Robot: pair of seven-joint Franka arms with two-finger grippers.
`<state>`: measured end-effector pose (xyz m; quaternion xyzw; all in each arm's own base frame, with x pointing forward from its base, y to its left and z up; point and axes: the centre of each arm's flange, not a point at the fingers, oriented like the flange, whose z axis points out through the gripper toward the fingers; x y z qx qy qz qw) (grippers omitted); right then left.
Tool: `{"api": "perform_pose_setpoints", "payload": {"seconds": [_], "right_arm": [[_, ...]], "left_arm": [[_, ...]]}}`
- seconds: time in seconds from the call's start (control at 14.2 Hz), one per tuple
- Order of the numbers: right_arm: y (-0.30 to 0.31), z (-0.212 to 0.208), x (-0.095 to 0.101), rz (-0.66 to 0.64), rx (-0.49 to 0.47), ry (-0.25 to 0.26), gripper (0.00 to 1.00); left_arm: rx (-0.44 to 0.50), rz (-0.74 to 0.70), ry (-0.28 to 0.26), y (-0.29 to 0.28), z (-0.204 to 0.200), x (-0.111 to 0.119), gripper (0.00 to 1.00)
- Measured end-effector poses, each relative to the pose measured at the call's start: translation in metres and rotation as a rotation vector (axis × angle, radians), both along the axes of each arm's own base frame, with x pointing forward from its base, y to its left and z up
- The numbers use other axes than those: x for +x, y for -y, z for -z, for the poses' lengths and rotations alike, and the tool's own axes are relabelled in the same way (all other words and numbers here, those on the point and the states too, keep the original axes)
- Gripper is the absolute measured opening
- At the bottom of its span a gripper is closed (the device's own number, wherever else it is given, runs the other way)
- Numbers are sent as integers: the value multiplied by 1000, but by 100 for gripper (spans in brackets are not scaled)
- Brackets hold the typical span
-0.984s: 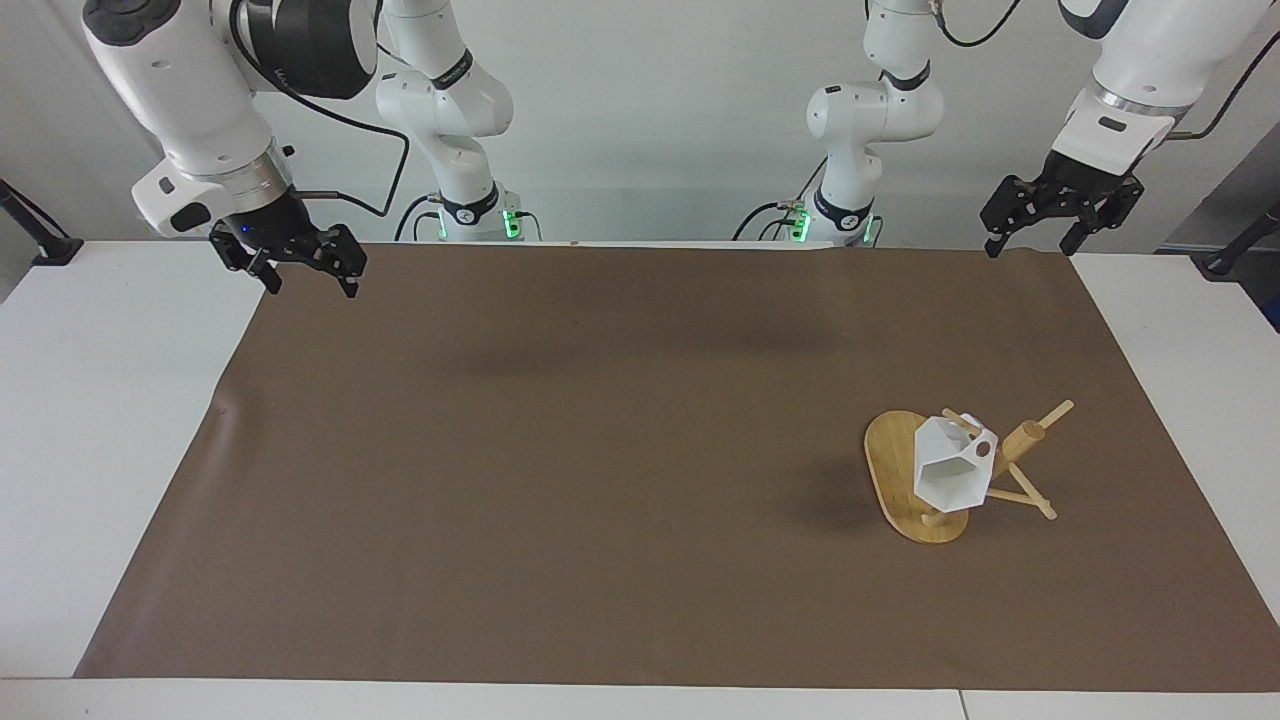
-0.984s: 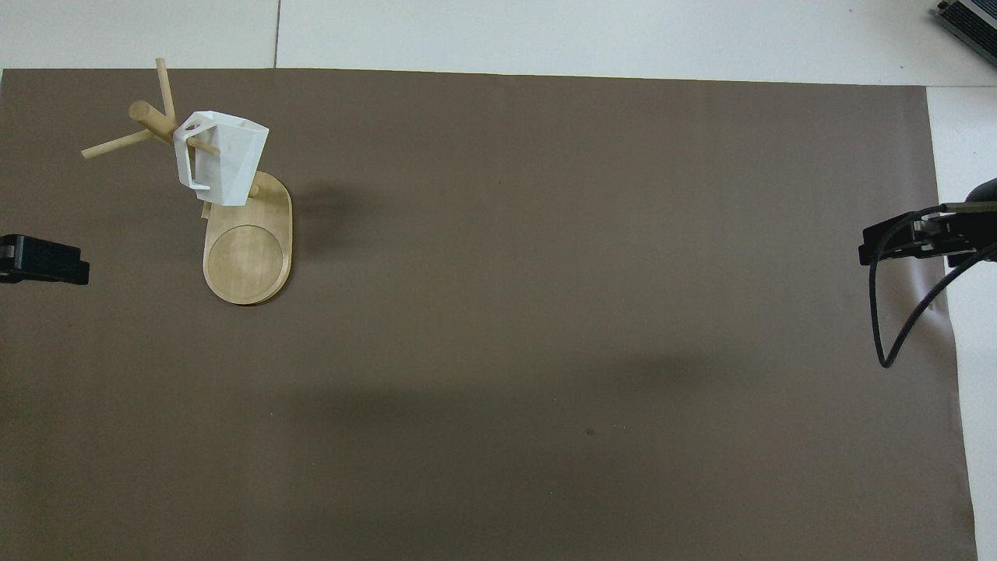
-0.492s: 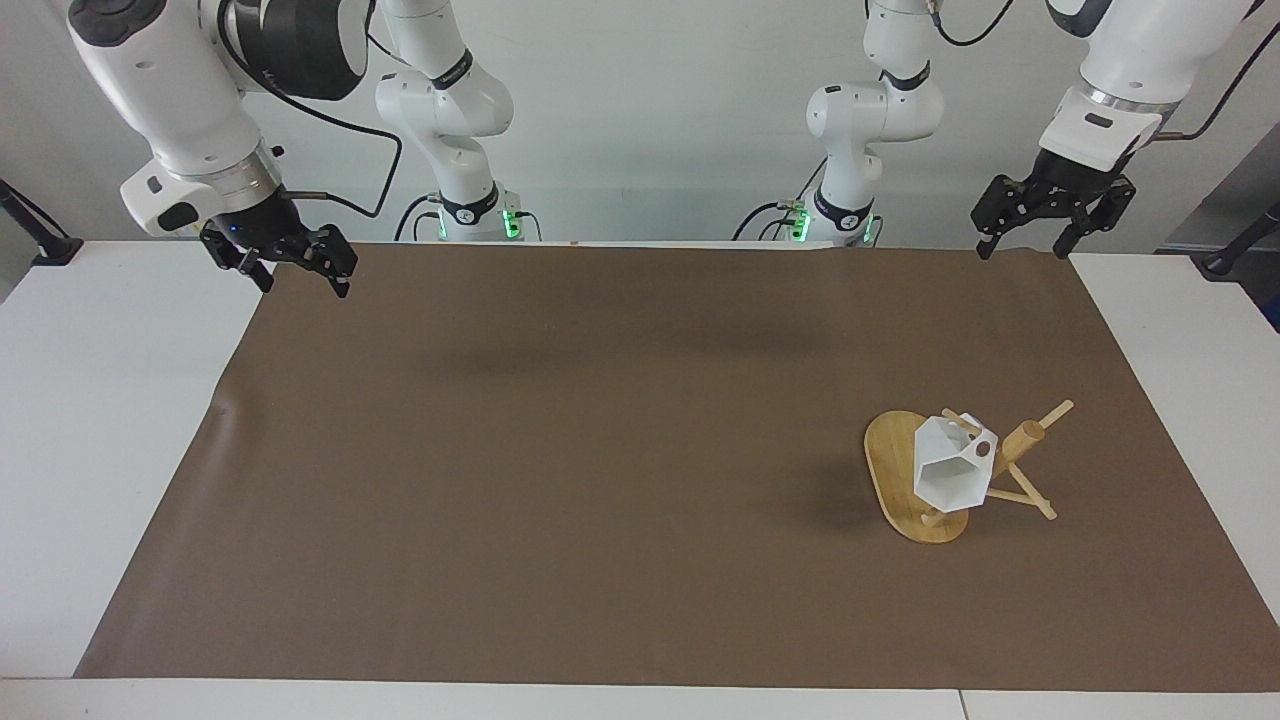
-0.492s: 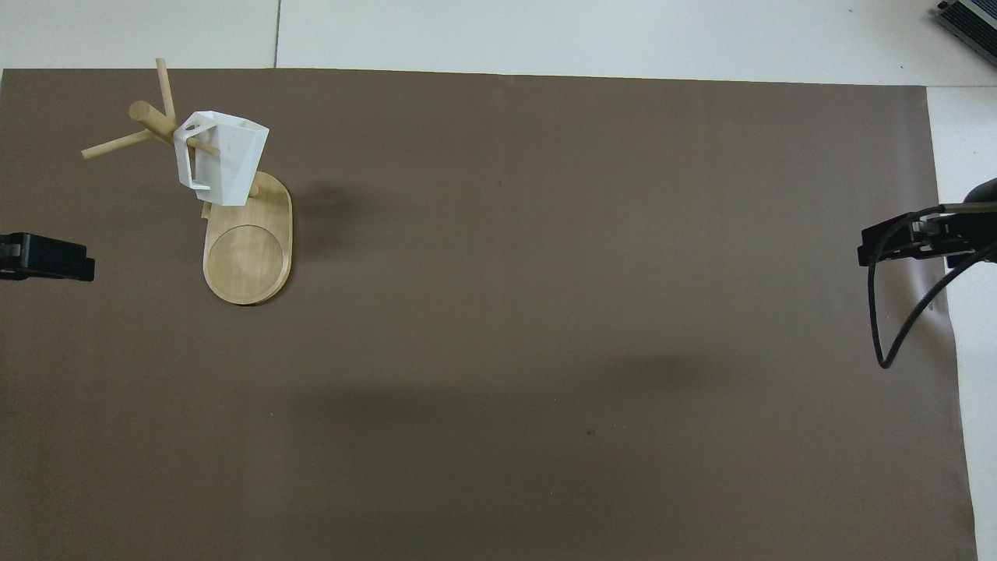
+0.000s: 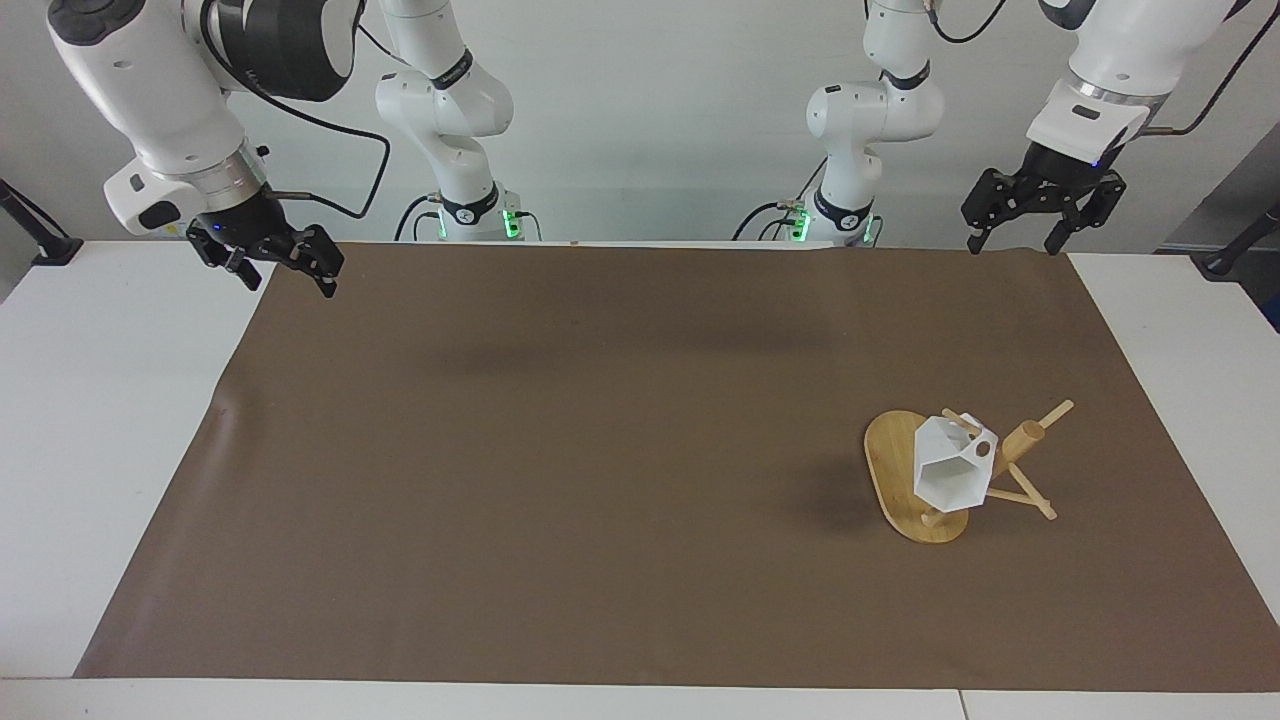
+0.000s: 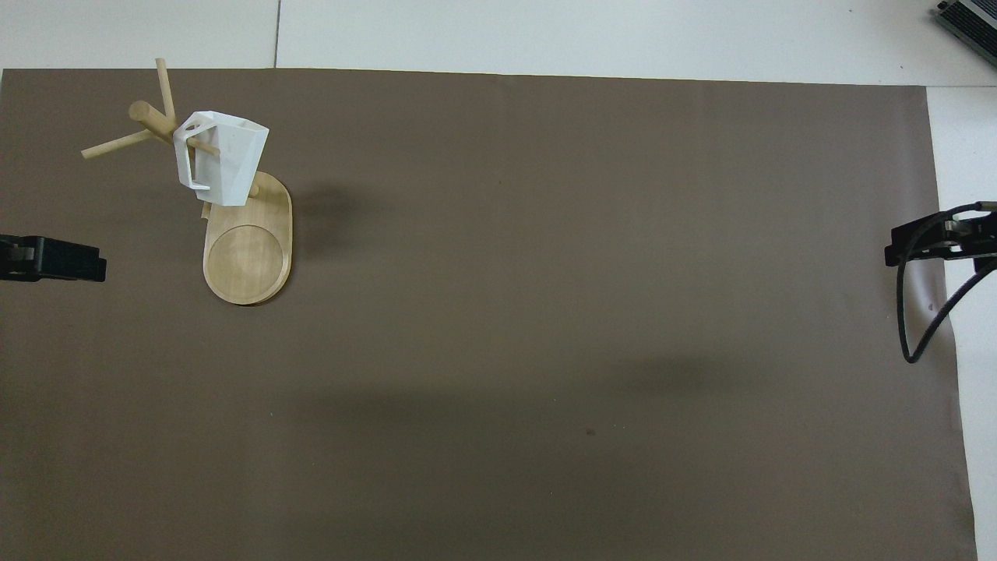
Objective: Hang cup on rack
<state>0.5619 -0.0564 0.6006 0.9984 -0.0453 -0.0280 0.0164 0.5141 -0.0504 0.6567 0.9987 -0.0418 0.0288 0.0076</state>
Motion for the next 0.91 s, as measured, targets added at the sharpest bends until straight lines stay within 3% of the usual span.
{"api": "perform_pose_setpoints", "payload": {"seconds": [0.91], "right_arm": [[-8, 0, 1, -15, 0, 0, 100]], "left_arm": [[-7, 35, -28, -2, 8, -9, 100]]}}
